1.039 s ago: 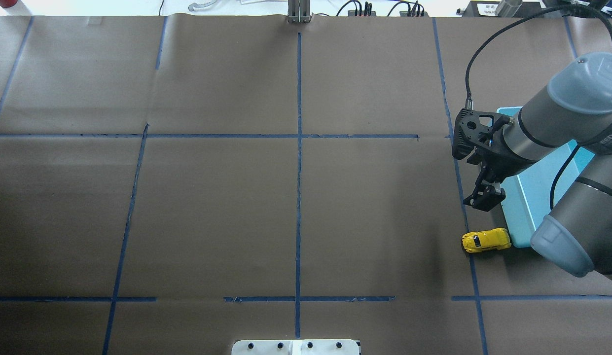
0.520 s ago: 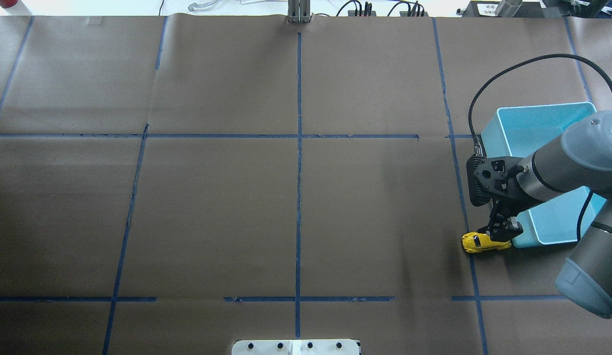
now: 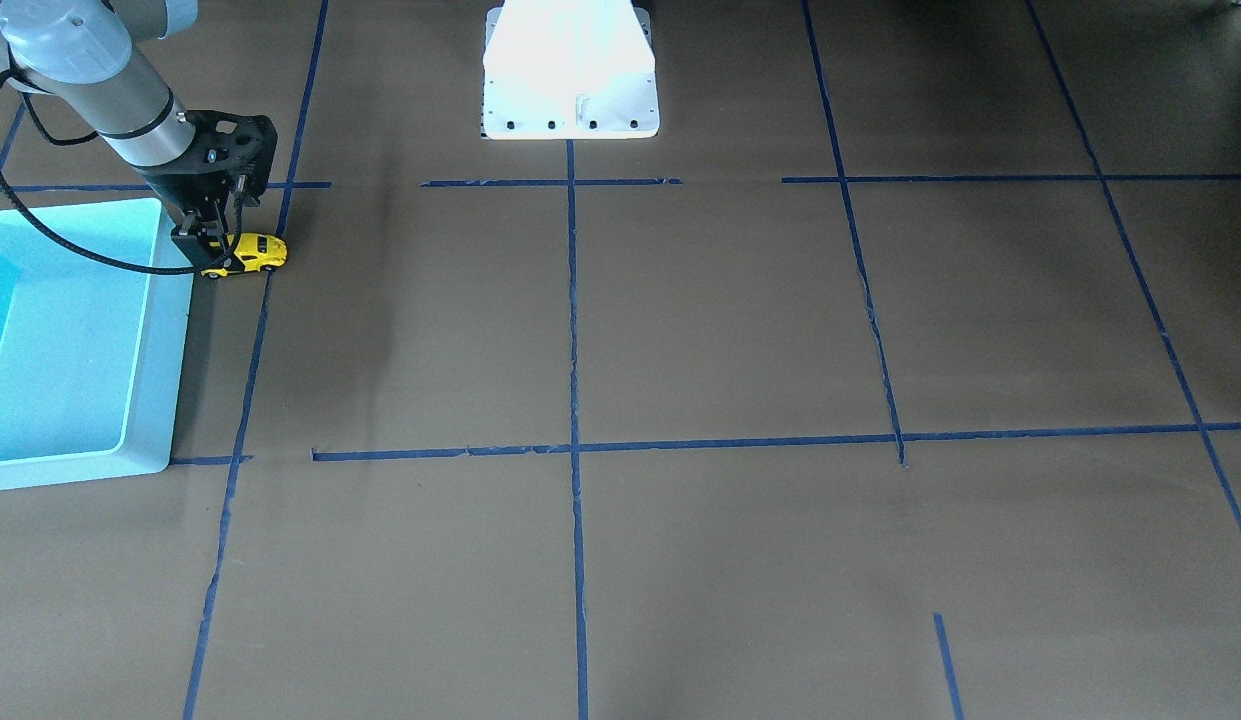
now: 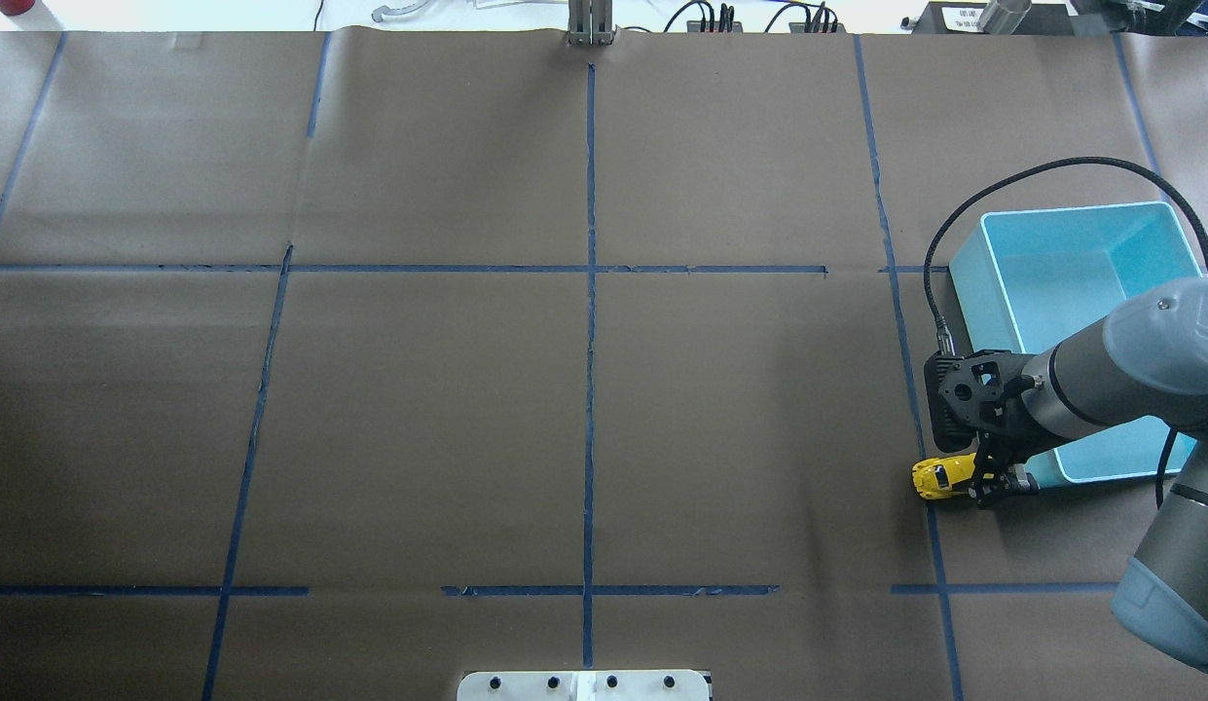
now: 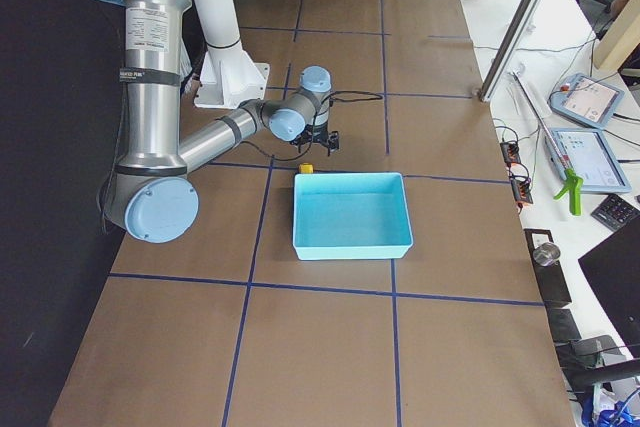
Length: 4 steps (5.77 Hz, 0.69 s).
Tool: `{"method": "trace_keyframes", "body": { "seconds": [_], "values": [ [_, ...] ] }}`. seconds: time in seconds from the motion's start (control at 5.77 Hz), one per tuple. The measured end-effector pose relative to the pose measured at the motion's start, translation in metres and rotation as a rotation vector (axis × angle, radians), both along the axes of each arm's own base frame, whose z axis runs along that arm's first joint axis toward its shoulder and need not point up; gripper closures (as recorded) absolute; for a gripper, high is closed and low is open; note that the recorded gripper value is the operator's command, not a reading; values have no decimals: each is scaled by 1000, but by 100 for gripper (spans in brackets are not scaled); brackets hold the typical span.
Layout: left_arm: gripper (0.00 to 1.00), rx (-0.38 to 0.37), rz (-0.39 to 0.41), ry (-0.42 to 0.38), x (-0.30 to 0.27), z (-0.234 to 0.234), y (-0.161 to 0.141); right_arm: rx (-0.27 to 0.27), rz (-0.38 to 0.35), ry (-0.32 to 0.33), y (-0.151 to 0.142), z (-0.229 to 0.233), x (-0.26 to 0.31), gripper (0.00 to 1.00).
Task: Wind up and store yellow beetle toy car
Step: 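Close the right gripper on the car and lift it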
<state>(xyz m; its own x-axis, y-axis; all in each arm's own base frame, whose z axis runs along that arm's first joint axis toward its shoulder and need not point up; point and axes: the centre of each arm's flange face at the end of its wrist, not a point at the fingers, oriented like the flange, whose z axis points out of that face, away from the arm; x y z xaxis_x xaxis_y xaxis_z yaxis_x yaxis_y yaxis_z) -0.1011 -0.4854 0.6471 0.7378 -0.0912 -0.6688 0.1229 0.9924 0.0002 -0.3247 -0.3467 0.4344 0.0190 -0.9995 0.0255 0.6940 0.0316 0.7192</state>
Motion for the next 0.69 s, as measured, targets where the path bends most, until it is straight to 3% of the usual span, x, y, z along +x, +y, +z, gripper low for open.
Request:
{"method": "trace_keyframes", "body": {
  "seconds": [0.69],
  "values": [
    [0, 9, 9, -3, 1, -1, -1, 59, -23, 18, 23, 30, -5, 0]
  ]
}}
